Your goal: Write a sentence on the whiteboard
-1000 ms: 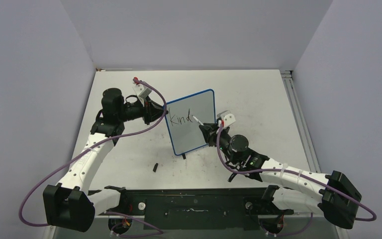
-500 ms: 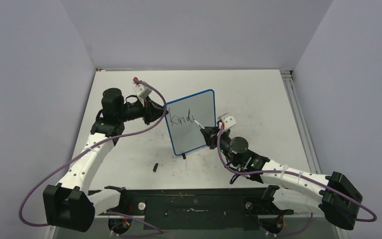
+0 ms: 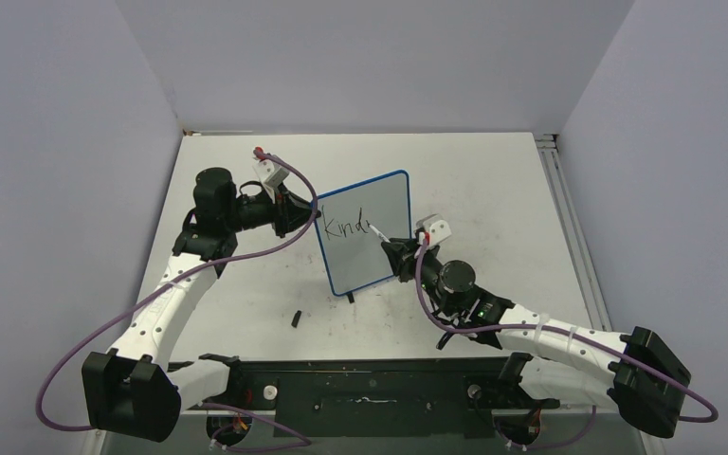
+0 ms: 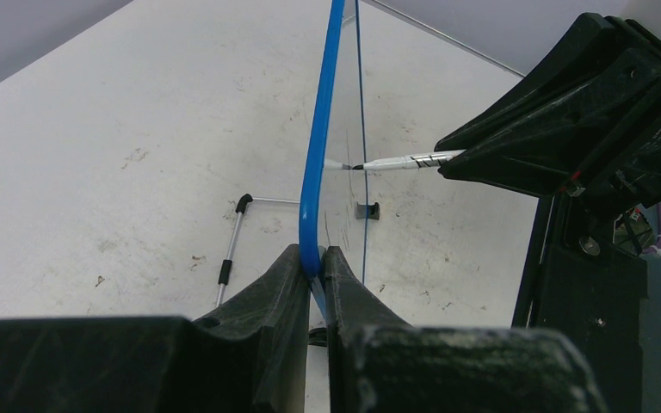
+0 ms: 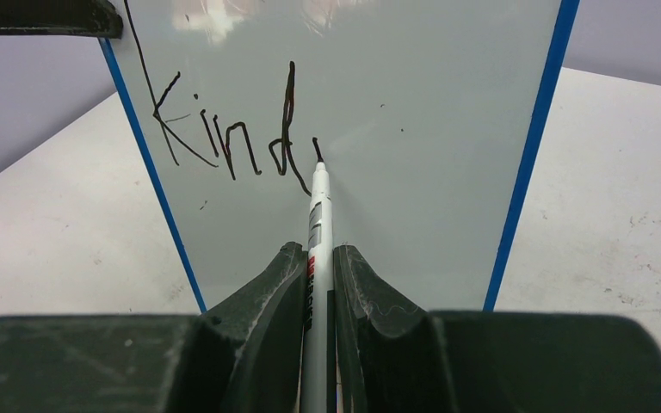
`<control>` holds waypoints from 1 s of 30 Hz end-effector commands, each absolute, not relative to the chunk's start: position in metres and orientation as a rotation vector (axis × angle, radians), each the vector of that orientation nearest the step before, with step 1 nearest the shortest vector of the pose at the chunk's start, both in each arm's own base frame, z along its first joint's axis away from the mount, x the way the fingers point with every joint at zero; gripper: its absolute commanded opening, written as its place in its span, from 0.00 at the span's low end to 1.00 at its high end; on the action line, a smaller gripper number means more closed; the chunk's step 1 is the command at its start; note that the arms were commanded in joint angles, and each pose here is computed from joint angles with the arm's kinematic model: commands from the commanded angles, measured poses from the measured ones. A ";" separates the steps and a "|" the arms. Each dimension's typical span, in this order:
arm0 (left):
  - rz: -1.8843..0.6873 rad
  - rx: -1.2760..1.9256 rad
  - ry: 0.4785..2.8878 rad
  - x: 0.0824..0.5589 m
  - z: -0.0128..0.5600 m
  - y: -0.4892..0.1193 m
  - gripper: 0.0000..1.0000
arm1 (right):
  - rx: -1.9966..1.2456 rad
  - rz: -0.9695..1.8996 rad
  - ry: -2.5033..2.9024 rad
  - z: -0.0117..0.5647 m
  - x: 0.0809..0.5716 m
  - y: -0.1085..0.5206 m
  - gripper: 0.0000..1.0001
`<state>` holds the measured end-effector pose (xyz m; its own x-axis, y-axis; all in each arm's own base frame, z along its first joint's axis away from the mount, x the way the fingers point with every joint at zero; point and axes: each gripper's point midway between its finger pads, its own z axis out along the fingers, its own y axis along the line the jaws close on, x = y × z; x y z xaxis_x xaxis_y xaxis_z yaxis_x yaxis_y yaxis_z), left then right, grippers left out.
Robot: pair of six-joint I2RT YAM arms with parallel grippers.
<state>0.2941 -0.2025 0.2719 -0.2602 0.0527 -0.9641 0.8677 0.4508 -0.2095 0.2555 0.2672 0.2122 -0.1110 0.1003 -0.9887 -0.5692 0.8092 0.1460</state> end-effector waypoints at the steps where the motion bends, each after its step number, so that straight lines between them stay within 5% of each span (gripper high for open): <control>1: -0.996 0.844 1.692 0.288 0.258 -0.205 0.00 | -0.328 0.633 1.474 0.255 0.262 0.272 0.05; 30: -0.999 0.845 1.693 0.288 0.258 -0.205 0.00 | -0.280 0.559 1.518 0.243 0.272 0.252 0.05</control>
<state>0.2943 -0.2025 0.2718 -0.2602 0.0527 -0.9641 0.8674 0.4514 -0.2094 0.2695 0.2559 0.2357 -0.0508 0.1479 -0.9877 -0.5232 0.8384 0.1524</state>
